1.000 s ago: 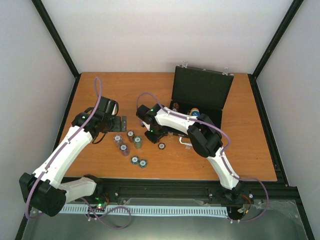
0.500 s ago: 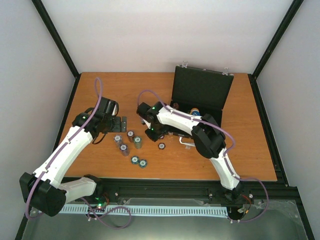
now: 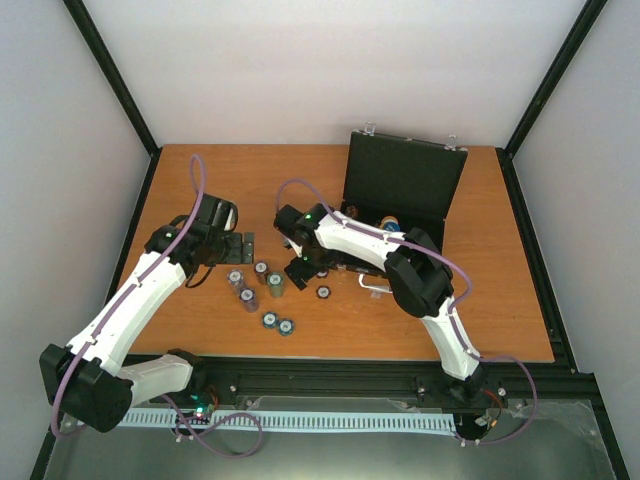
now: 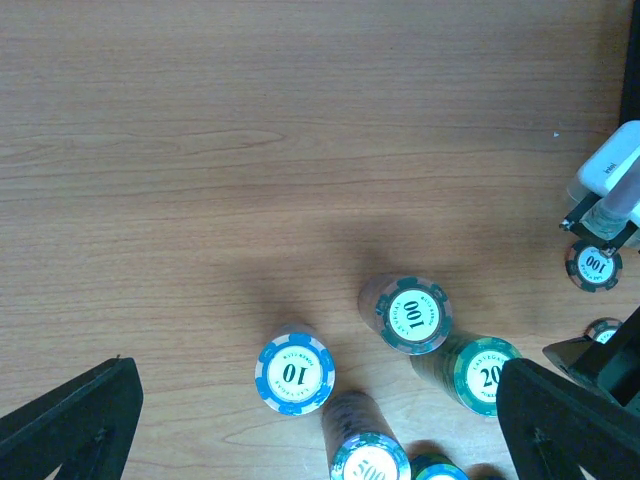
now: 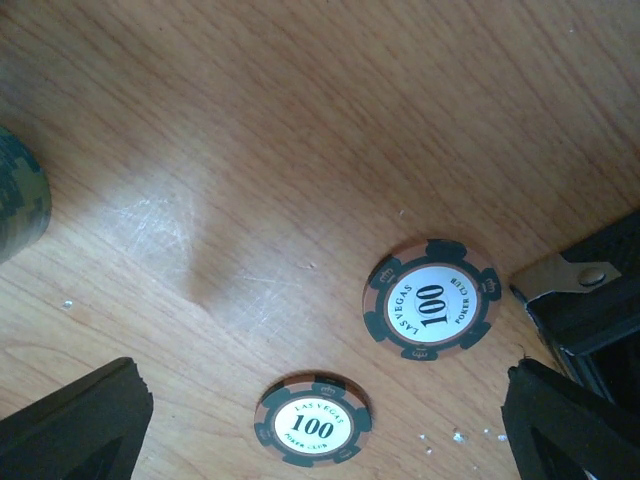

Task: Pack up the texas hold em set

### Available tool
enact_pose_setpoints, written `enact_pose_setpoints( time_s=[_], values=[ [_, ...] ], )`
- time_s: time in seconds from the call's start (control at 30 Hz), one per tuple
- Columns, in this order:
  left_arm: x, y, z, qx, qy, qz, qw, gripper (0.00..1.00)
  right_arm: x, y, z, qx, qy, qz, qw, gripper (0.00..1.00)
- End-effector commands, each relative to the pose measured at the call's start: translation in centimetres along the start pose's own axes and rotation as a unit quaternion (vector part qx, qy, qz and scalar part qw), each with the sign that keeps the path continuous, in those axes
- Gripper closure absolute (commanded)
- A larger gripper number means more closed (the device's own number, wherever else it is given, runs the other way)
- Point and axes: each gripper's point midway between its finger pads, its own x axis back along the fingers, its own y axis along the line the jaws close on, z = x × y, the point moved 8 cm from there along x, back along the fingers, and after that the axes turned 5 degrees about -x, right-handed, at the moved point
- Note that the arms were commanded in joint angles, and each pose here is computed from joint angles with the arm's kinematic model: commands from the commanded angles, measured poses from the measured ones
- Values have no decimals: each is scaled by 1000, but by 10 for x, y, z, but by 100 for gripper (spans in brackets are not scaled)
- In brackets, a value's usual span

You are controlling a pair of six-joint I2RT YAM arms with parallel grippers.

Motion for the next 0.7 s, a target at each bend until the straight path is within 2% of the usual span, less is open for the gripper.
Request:
enact_pose_setpoints(
  time_s=[0.0,0.1,0.23,0.4,0.67],
  values=[
    [0,-1,-5,-8,-10,2,1000,0,12,1,-1,-17,-18,-1,1000,3],
    [0,-2,-6,-9,-9,2,1000,0,12,1,-5,-54,-17,0,998,6],
    [3,-2,-9,-13,-14,4,1000,0,14,-1,-3,-119,-19,6,993,16],
    [9,-3,-8,-21,-16,17,1000,0,13,-4,-2,-186,-26,15,982,21],
    [25,-1,1,-35,-29,35,998,0,15,-8,-13,-306,-73,11,949,28]
  ],
)
